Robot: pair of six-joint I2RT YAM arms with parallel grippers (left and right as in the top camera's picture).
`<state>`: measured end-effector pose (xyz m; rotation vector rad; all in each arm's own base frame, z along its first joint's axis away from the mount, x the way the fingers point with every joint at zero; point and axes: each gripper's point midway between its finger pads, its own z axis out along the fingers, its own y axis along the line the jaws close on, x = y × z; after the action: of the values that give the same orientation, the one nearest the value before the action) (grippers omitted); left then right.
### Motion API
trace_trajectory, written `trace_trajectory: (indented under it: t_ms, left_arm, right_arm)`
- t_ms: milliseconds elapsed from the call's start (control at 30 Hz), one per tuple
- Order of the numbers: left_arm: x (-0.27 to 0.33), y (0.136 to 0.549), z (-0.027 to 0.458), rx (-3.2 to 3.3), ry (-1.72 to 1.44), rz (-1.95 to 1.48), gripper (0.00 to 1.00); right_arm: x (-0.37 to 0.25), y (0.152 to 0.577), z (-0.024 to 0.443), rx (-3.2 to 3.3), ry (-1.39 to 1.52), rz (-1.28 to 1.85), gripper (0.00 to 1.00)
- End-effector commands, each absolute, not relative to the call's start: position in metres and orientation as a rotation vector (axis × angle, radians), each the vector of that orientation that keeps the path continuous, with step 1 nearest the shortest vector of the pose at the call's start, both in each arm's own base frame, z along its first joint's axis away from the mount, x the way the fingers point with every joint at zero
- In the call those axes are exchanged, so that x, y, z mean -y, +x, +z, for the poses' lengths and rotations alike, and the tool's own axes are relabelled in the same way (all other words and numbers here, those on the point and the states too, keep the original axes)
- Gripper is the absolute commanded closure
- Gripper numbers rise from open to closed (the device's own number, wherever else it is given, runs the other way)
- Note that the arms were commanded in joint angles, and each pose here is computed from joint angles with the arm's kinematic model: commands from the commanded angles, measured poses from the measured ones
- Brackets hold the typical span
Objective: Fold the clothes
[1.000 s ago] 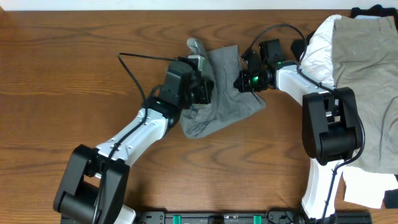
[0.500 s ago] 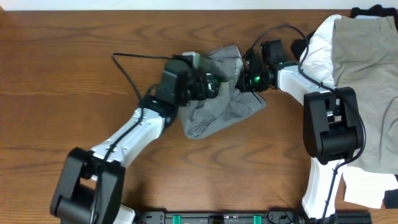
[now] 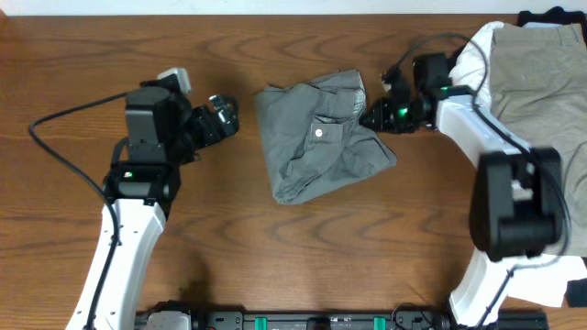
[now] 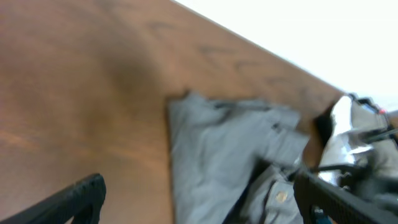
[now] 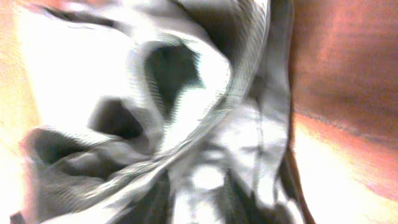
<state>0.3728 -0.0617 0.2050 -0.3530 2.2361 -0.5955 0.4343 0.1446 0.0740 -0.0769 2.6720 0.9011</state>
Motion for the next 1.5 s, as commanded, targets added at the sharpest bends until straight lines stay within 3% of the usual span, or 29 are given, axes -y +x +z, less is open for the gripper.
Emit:
trace_trajectory:
  t_ms: [0, 100, 167, 467, 733, 867, 1033, 1100, 1133, 1200, 1267, 1467]
  left_arm:
    - [0.052, 0.367, 0.197, -2.276, -0.353, -0.555, 0.02]
    - [0.05, 0.362, 0.188, -2.32, -0.326, -0.526, 0.02]
    - [0.049, 0.361, 0.184, -2.336, -0.309, -0.506, 0.02]
    - [0.042, 0.359, 0.173, -2.373, -0.34, -0.449, 0.02]
    - [0.042, 0.357, 0.171, -2.384, -0.338, -0.446, 0.02]
    - [0.042, 0.357, 0.171, -2.384, -0.338, -0.447, 0.02]
    - [0.042, 0.356, 0.171, -2.387, -0.339, -0.447, 0.02]
    - [0.042, 0.355, 0.17, -2.391, -0.341, -0.446, 0.02]
    - [0.042, 0.355, 0.169, -2.396, -0.342, -0.446, 0.02]
    - [0.042, 0.354, 0.168, -2.402, -0.344, -0.445, 0.02]
    - [0.042, 0.353, 0.167, -2.405, -0.345, -0.445, 0.02]
    - [0.042, 0.352, 0.166, -2.412, -0.347, -0.445, 0.02]
  right_arm:
    - [-0.145, 0.434, 0.131, -2.558, -0.13, 0.868, 0.57]
    - [-0.149, 0.428, 0.149, -2.544, -0.103, 0.85, 0.41]
    - [-0.158, 0.425, 0.15, -2.549, -0.12, 0.831, 0.36]
    - [-0.198, 0.404, 0.102, -2.726, -0.039, 0.626, 0.36]
    - [-0.207, 0.401, 0.089, -2.748, -0.001, 0.52, 0.37]
    - [-0.205, 0.401, 0.081, -2.764, 0.004, 0.501, 0.45]
    - [-0.209, 0.409, 0.07, -2.751, -0.014, 0.5, 0.47]
    - [-0.21, 0.41, 0.069, -2.748, -0.021, 0.505, 0.58]
    - [-0.209, 0.409, 0.069, -2.754, -0.02, 0.503, 0.81]
    - [-0.207, 0.403, 0.069, -2.78, -0.015, 0.499, 0.94]
    - [-0.2, 0.396, 0.07, -2.812, 0.0, 0.483, 0.99]
    - [-0.164, 0.366, 0.065, -2.949, 0.088, 0.305, 0.98]
